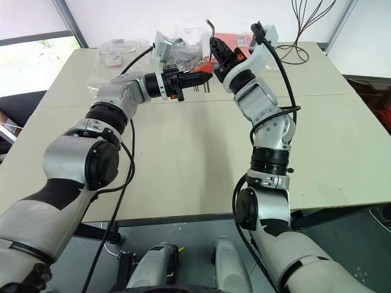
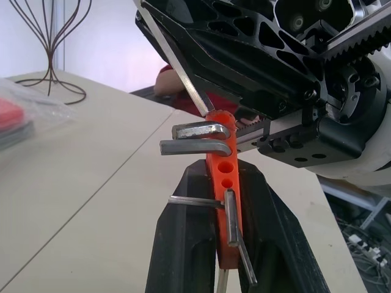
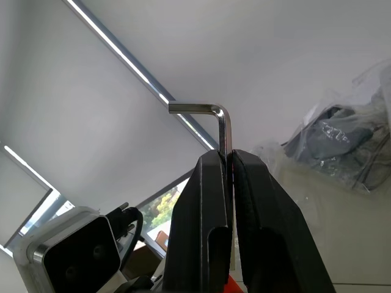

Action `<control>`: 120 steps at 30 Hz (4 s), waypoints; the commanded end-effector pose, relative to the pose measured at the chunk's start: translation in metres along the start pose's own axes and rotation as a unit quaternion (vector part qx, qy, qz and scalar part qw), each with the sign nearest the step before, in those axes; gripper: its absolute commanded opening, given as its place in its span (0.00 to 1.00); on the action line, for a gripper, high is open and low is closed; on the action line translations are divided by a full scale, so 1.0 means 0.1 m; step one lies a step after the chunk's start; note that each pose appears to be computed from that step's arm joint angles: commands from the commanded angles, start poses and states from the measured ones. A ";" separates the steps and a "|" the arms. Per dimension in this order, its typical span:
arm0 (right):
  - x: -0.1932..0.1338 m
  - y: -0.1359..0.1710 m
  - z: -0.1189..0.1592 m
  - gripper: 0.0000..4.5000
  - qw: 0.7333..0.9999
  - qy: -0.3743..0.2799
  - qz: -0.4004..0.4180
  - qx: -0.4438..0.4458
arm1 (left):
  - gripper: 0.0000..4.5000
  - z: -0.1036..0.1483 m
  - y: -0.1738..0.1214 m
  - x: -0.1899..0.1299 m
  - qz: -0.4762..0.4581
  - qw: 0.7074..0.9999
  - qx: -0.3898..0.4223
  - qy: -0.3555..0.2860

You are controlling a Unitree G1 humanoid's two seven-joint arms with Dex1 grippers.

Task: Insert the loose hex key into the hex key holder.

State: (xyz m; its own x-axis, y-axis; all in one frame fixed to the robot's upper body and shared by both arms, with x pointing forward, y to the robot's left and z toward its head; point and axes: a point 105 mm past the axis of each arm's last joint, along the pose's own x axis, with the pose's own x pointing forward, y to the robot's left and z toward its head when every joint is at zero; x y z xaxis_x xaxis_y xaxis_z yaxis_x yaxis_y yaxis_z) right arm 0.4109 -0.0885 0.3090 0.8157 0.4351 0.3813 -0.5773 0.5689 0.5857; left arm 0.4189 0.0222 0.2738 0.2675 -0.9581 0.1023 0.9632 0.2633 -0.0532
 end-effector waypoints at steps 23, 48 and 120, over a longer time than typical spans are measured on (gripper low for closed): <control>-0.03 0.23 0.10 0.01 0.999 -0.020 0.045 0.001 | 0.00 0.21 0.01 0.04 0.015 0.999 0.043 -0.014; -0.05 0.07 0.08 0.01 1.000 -0.021 0.021 0.000 | 0.00 0.24 -0.02 -0.02 -0.004 0.999 0.033 -0.023; -0.08 0.19 0.11 0.01 0.993 -0.010 0.097 -0.071 | 0.00 -0.05 -0.08 -0.22 -0.060 0.996 -0.047 0.045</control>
State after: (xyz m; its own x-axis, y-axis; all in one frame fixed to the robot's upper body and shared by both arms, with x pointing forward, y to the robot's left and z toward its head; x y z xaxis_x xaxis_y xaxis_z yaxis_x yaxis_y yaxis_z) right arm 0.4007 -0.0870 0.3036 0.7250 0.5402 0.4272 -0.6887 0.5734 0.4437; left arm 0.4035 0.0376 0.2521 0.1265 -0.9919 -0.0108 0.9767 0.1265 -0.1735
